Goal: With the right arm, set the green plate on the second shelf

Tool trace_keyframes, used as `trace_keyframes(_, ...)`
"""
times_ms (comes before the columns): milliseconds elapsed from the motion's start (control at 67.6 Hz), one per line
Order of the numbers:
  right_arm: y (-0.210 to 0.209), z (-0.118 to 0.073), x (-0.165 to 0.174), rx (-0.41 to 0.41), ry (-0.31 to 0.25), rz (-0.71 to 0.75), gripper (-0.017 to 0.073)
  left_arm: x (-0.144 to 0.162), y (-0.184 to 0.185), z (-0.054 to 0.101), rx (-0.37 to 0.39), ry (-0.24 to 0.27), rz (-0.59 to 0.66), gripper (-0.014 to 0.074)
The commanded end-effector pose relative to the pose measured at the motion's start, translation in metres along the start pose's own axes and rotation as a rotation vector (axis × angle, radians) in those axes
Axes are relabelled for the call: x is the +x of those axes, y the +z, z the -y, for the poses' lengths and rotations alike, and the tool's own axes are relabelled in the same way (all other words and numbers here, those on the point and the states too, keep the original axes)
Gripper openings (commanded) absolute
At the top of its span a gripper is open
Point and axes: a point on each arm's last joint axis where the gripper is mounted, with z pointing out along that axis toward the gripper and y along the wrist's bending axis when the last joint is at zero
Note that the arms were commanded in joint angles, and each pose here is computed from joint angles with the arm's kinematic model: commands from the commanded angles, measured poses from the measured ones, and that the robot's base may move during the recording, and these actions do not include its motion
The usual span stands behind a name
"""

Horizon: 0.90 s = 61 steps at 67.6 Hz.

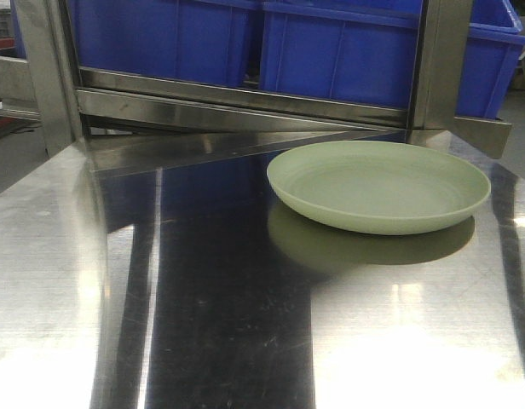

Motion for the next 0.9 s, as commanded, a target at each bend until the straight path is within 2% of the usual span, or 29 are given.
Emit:
trace_keyframes(0, 0.000, -0.001, -0.014, -0.004, -0.003, 0.102, 0.0048, 0.005, 0.000, 0.000, 0.008, -0.005, 0.059, 0.0131)
trace_keyframes(118, 0.000, -0.001, -0.014, -0.005, -0.003, 0.104, 0.0048, 0.005, 0.000, 0.000, 0.008, -0.005, 0.059, 0.0131)
trace_keyframes(192, 0.000, -0.001, -0.019, -0.006, 0.010, 0.160, 0.0048, 0.005, 0.000, 0.000, 0.008, -0.005, 0.059, 0.0131)
trace_keyframes(266, -0.003, -0.001, -0.032, -0.009, 0.026, 0.273, 0.0048, 0.005, 0.000, 0.000, 0.008, -0.005, 0.059, 0.0131)
trace_keyframes(340, -0.006, -0.002, -0.048, -0.013, 0.003, 0.333, 0.0048, 0.005, 0.000, 0.000, 0.008, -0.005, 0.059, 0.0131)
trace_keyframes(444, -0.009, -0.003, -0.073, -0.014, -0.005, 0.346, 0.0048, 0.005, 0.000, 0.000, 0.008, -0.005, 0.059, 0.0131)
trace_keyframes(547, 0.001, -0.004, -0.095, -0.011, 0.001, 0.269, 0.0048, 0.005, 0.000, 0.000, 0.008, -0.005, 0.059, 0.0131)
trace_keyframes(680, 0.033, -0.005, -0.118, -0.006, 0.001, 0.139, 0.0048, 0.005, 0.000, 0.000, 0.008, -0.005, 0.059, 0.0131)
trace_keyframes(813, 0.076, -0.009, -0.123, -0.022, 0.000, -0.157, 0.0048, 0.005, 0.000, 0.000, 0.008, -0.005, 0.059, 0.0131)
trace_keyframes(887, 0.095, -0.012, -0.127, -0.037, -0.004, -0.270, 0.0048, 0.005, 0.000, 0.000, 0.008, -0.005, 0.059, 0.0131)
